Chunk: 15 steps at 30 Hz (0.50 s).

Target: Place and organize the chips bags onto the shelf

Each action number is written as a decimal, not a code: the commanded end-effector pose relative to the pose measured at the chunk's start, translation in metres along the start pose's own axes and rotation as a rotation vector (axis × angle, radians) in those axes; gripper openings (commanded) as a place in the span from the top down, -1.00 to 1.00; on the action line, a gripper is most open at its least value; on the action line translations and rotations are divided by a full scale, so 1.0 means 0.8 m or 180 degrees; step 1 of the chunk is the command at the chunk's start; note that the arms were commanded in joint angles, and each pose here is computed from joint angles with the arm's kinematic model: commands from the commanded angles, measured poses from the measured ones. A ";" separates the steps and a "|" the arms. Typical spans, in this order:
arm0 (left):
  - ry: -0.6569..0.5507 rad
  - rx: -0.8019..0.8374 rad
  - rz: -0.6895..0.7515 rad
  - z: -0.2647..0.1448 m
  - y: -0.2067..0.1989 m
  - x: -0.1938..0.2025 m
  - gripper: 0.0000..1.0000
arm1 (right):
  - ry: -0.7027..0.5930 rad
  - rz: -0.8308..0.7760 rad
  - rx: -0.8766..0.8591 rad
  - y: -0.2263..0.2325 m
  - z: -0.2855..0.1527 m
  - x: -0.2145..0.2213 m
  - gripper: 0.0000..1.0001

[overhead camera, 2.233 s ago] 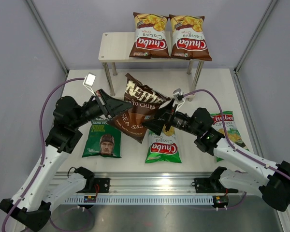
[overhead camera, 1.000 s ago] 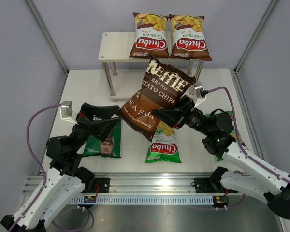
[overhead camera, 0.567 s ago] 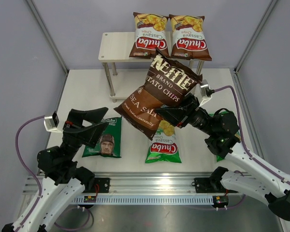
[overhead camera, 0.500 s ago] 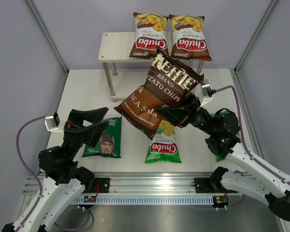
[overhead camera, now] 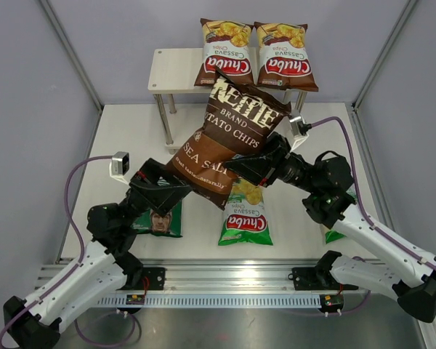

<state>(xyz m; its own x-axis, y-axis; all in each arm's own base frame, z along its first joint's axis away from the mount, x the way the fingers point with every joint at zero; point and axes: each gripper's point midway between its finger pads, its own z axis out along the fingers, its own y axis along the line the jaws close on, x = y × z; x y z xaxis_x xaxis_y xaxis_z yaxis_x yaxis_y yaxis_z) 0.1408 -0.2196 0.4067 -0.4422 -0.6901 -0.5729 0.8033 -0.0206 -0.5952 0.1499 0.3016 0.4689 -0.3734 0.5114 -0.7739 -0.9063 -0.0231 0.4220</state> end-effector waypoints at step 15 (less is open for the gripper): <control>0.0016 0.0405 0.0124 0.019 -0.053 -0.004 0.58 | 0.0477 -0.0091 -0.0269 0.031 0.023 -0.006 0.36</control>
<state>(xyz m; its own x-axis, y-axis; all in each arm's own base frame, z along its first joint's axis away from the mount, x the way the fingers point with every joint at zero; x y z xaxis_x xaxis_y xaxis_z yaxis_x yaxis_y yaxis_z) 0.1128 -0.2372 0.4220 -0.4757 -0.6409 -0.6024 0.8401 -0.1281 -0.5271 0.1402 0.3195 0.4724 -0.4171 0.3663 -0.8318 -0.9051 -0.0848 0.4166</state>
